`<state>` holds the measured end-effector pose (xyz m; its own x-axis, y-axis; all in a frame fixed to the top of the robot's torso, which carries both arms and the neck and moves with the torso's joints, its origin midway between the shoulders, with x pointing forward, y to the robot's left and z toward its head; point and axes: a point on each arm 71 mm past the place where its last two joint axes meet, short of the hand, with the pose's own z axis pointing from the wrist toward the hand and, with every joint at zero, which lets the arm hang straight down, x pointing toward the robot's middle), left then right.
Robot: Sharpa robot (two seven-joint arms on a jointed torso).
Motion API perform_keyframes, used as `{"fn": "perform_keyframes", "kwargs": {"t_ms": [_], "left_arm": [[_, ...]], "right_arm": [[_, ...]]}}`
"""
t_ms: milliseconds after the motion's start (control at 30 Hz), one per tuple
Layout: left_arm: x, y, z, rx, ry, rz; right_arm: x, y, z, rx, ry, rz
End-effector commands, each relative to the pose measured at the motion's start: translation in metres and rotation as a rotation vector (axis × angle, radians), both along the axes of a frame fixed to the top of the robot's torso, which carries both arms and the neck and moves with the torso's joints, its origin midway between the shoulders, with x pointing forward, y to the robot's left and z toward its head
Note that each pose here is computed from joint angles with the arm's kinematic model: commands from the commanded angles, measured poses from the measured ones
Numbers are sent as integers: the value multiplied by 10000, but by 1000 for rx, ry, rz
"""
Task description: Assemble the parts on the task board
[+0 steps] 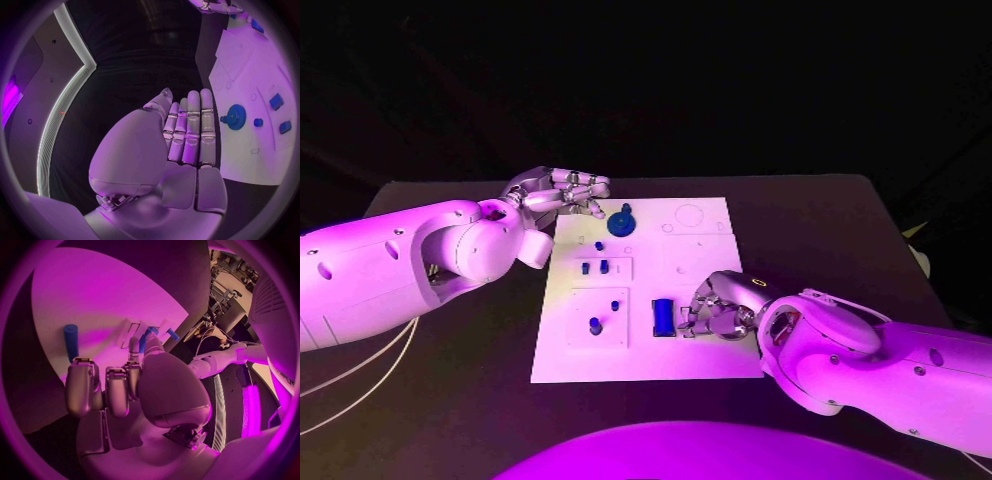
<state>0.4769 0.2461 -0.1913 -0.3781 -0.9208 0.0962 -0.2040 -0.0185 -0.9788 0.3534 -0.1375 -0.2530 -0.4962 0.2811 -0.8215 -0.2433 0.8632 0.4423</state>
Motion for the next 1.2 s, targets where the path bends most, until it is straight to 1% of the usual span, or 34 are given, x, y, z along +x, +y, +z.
{"fn": "perform_keyframes", "kwargs": {"t_ms": [33,167,333,500,600,700,867,1033,1200], "left_arm": [[-5,-10,8,-9,-2,-14],[-5,-7,7,-9,-1,-14],[-6,-10,3,-9,0,-15],[-8,-12,1,-9,0,-16],[-8,-13,4,-9,-5,-12],[-9,-12,6,-10,-8,-10],[-10,-13,8,-11,-10,-10],[-11,-8,8,-10,-10,-9],[-12,-5,8,-10,-9,-9]], "right_arm": [[-41,-43,63,52,26,18],[-51,-174,134,75,19,2],[19,-434,220,68,-17,-49],[95,-721,271,-16,-82,-86],[111,-825,277,-56,-97,-104],[114,-881,270,-91,-111,-114],[102,-899,224,-139,-125,-120],[88,-883,154,-164,-110,-115],[60,-821,66,-159,-85,-111]]}}
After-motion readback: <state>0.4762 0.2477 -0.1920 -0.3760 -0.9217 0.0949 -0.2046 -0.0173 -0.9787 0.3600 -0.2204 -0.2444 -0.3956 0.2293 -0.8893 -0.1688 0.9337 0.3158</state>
